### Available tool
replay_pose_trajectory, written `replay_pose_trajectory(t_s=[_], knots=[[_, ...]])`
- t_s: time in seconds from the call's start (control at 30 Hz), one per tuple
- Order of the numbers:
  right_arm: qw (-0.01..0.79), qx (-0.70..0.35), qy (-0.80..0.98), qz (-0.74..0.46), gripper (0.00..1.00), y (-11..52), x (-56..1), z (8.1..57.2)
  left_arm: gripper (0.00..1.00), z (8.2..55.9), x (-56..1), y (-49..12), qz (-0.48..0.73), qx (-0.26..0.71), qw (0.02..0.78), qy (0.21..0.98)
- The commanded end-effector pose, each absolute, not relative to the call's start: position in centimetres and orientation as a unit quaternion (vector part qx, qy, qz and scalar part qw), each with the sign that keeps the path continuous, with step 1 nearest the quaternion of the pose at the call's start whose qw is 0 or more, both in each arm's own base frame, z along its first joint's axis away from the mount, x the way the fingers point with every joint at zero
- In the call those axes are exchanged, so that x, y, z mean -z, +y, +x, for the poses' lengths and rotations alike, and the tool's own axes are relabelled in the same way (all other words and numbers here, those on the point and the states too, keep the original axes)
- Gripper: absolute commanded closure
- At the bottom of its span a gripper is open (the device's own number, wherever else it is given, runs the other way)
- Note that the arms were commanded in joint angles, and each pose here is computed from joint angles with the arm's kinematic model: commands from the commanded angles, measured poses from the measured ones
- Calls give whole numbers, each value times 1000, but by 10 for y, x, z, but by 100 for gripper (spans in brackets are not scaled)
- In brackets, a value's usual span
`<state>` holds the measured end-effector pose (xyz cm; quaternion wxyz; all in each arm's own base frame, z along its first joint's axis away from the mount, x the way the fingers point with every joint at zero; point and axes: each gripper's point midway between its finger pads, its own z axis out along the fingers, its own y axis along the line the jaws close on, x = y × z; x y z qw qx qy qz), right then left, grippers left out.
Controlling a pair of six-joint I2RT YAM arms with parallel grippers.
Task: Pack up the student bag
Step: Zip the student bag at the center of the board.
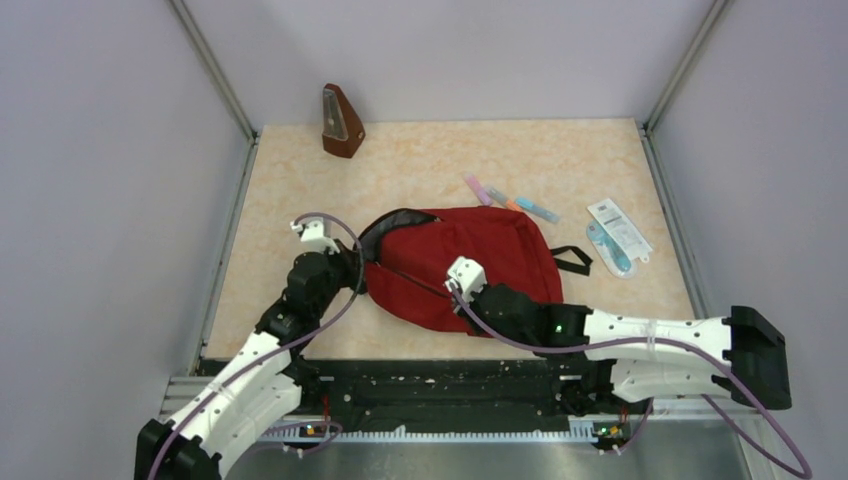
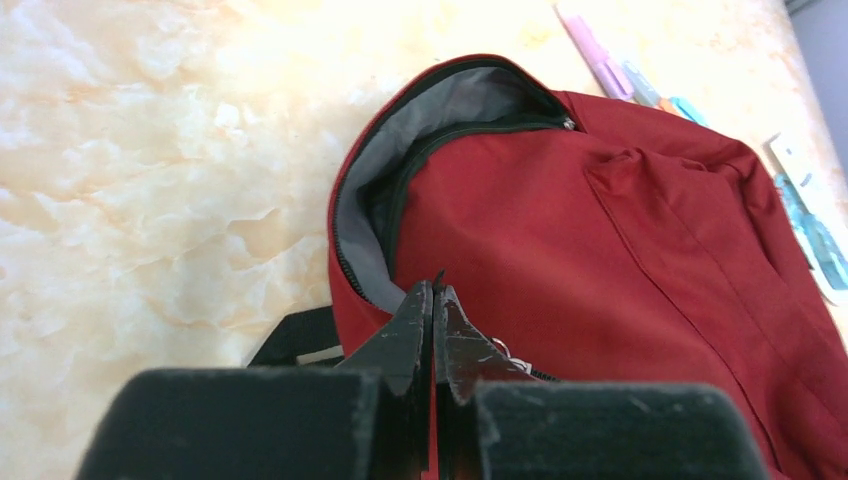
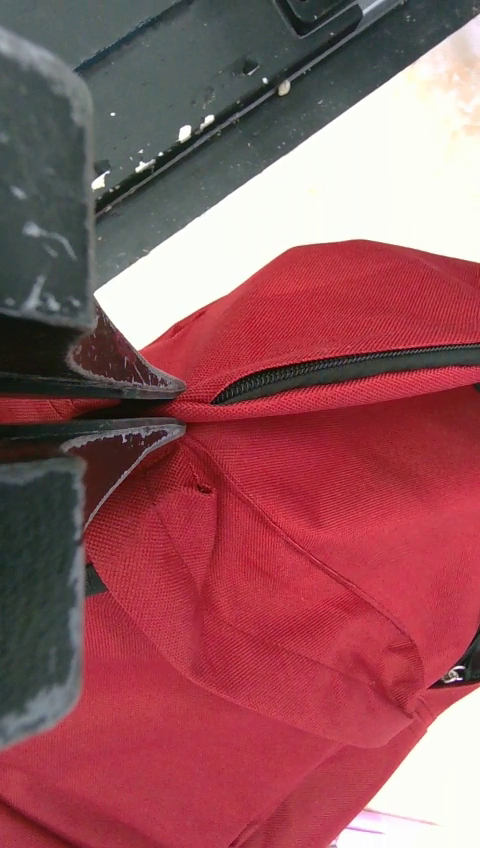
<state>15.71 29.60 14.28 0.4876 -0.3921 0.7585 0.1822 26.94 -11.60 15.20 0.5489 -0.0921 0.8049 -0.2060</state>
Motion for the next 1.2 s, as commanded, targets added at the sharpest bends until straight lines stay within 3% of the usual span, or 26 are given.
replay_pose_trajectory(t_s=[0.0, 0.17, 0.2, 0.23, 0.3, 0.43, 0.77, 0.93, 1.07, 1.13, 1.17], knots=[[483, -152, 772, -384, 100, 271, -139, 156, 100, 300, -191, -83, -127, 167, 622, 754], [479, -166, 768, -391, 98, 275, -145, 152, 100, 296, -196, -86, -105, 184, 626, 750], [479, -172, 766, -393, 81, 279, -150, 152, 100, 292, -198, -92, -86, 197, 627, 748], [478, -177, 763, -397, 55, 284, -155, 151, 100, 287, -198, -100, -63, 214, 626, 747], [478, -193, 756, -403, 27, 298, -168, 150, 100, 278, -196, -107, -38, 230, 624, 746], [484, -226, 740, -410, 18, 332, -191, 152, 100, 265, -184, -117, -8, 254, 602, 757], [504, -253, 691, -452, 17, 436, -194, 175, 100, 257, -183, -129, 3, 288, 587, 757], [485, -252, 682, -486, 24, 472, -173, 179, 100, 258, -182, -128, 1, 285, 587, 758], [462, -245, 692, -498, 43, 481, -151, 179, 100, 258, -182, -127, -3, 284, 589, 757], [452, -246, 693, -505, 58, 481, -145, 176, 100, 259, -182, -126, -5, 282, 591, 756], [449, -249, 692, -507, 72, 479, -146, 174, 100, 260, -182, -126, -6, 281, 592, 756]])
